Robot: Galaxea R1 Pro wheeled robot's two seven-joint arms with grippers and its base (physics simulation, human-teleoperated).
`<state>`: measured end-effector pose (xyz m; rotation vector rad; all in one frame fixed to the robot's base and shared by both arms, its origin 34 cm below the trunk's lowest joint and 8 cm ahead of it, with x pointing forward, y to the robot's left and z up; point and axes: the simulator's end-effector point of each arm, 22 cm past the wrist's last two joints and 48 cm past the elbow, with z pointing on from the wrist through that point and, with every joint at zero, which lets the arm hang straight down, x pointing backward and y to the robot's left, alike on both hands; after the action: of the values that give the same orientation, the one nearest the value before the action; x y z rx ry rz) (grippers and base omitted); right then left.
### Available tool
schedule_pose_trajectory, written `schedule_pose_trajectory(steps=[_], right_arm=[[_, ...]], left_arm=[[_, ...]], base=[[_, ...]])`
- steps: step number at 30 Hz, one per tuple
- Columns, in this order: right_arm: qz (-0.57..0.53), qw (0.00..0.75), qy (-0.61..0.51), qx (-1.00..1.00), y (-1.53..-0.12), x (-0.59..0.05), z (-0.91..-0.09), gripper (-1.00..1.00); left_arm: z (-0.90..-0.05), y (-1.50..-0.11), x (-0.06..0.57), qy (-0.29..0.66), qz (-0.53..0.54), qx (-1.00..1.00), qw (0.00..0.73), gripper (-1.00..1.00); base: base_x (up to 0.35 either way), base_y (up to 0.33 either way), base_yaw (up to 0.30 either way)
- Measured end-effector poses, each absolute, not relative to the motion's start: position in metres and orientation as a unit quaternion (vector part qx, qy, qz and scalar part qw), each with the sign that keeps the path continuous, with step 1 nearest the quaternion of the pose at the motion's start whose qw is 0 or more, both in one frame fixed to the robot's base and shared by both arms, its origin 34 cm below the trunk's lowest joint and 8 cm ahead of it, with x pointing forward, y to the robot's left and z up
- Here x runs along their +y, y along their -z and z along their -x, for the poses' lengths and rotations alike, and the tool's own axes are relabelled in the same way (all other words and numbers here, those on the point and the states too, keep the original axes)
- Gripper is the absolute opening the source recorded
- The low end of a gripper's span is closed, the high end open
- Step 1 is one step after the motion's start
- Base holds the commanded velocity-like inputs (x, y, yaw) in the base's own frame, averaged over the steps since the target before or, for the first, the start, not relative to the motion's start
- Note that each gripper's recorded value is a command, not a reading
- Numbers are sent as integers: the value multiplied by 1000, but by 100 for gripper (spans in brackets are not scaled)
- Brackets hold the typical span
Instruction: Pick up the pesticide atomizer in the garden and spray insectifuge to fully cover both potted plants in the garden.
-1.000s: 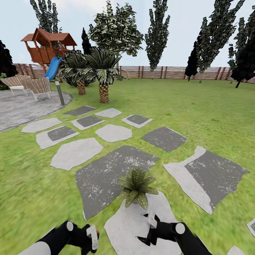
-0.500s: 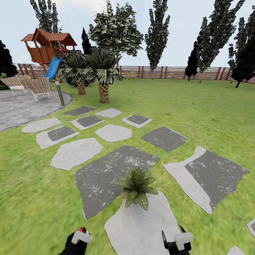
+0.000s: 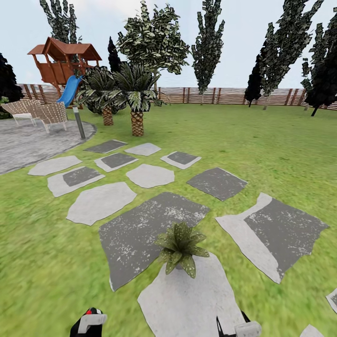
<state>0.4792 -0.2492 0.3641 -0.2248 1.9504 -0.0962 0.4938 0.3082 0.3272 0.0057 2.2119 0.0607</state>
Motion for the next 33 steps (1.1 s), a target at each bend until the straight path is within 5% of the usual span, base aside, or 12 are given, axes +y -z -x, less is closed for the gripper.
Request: schedule_pose_trajectory(steps=[33], right_arm=[[96,486,20,868,-325,-235,-425,100]], left_arm=[[-493,-327,309,-25,-3,894,447,-100]], base=[[0,0,0]])
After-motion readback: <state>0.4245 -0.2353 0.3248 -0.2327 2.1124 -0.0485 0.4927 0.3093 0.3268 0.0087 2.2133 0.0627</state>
